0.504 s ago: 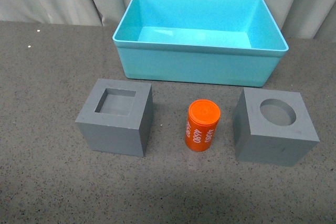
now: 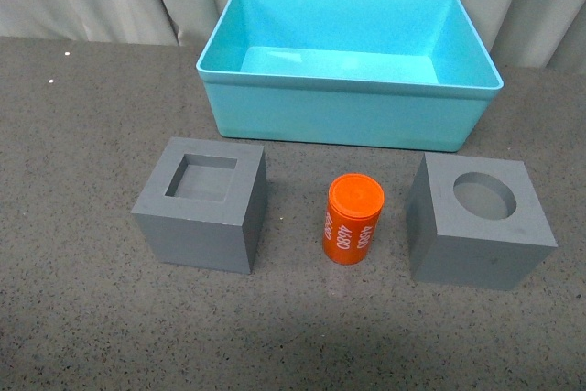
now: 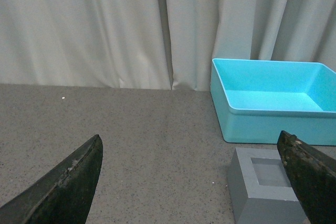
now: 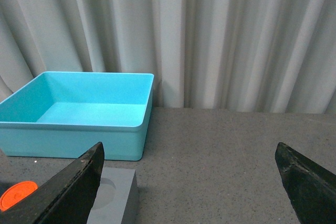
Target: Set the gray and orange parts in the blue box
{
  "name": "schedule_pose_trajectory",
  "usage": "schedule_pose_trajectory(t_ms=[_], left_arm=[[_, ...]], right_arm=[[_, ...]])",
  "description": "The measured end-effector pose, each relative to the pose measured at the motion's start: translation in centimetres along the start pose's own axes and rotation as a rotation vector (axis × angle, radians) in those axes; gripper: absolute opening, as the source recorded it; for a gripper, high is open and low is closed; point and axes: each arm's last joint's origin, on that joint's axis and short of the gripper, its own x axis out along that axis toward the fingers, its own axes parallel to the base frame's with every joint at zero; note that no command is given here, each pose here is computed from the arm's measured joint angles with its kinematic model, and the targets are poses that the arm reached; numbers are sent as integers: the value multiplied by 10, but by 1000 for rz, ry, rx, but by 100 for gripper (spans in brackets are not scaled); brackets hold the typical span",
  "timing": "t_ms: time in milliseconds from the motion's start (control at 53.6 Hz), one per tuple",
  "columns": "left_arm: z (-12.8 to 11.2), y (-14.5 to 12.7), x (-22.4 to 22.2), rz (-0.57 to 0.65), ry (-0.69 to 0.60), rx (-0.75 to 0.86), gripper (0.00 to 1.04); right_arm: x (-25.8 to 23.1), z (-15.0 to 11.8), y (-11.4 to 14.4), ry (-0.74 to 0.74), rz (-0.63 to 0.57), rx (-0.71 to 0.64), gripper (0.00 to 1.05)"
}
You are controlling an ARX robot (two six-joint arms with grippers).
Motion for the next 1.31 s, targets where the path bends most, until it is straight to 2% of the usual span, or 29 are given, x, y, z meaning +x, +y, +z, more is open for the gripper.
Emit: schedule_pose_trajectory(t_ms=[803, 840, 896, 933, 989, 1157, 1307], left_arm=[[0, 0, 0, 0, 0, 0, 98], [0, 0, 0, 0, 0, 0, 98], [0, 0, 0, 2, 0, 0, 98], [0, 0, 0, 1, 0, 0, 98], [0, 0, 0, 1, 0, 0, 98], [0, 0, 0, 2, 0, 0, 98], [0, 0, 0, 1, 0, 0, 98]], right_arm=[[0, 0, 0, 0, 0, 0, 95], [0, 0, 0, 6, -39, -26, 95], [3, -3, 1, 57, -154, -171, 95], [7, -4, 2, 107, -145, -243, 95], [13, -4, 3, 153, -124, -277, 95], [53, 6, 12, 267, -36, -253, 95], [94, -4, 26, 419, 38, -190, 95]])
